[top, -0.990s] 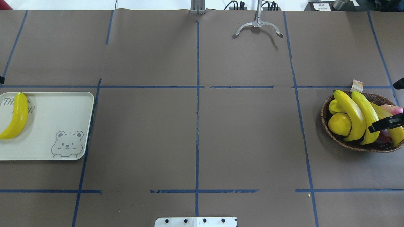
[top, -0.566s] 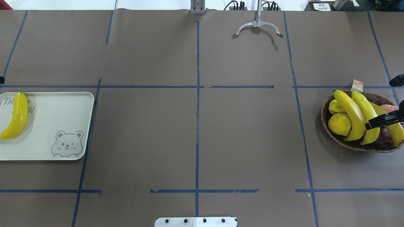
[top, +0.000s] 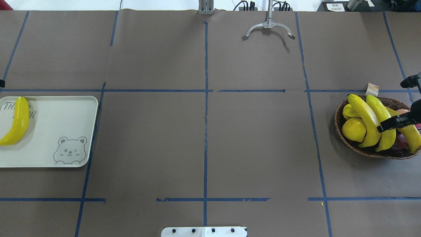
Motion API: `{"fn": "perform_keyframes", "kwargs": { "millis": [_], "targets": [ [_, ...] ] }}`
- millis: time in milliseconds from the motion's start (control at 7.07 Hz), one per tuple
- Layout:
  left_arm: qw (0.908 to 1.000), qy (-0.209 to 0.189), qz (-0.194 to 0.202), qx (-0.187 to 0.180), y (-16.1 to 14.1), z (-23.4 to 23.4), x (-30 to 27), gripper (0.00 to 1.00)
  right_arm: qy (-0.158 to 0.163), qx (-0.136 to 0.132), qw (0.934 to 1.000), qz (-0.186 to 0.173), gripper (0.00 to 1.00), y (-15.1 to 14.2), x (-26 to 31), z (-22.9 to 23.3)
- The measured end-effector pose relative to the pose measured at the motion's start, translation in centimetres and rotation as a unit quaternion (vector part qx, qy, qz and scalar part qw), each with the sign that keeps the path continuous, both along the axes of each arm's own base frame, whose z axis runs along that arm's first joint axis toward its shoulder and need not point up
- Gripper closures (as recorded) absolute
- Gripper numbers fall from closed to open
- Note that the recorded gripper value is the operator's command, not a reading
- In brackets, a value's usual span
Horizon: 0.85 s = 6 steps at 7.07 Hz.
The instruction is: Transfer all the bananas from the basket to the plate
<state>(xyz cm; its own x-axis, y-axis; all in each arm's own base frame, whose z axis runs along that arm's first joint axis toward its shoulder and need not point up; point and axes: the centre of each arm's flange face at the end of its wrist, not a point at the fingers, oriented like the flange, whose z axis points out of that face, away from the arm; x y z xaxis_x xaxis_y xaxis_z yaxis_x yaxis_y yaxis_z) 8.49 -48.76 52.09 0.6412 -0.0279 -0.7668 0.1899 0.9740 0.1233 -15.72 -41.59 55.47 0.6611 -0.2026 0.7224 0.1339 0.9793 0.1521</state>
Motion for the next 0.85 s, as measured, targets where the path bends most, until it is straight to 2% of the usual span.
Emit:
{"fn": "perform_keyframes", "kwargs": {
  "millis": [283,566,849],
  "targets": [
    [1.0000,0.000,0.000,0.001,-0.06,-0.09,0.02,0.00,0.001,-0.002,1.0000,0.001,0.26,-0.26,0.00,0.32],
    [1.0000,0.000,0.000,0.001,-0.10,-0.14,0.03,0.00,0.002,-0.004,1.0000,0.004,0.41,-0.39,0.36,0.60],
    [1.0000,0.001,0.000,0.002,-0.11,-0.16,0.04,0.00,0.002,-0.003,1.0000,0.003,0.42,-0.38,0.52,0.71]
  ]
}}
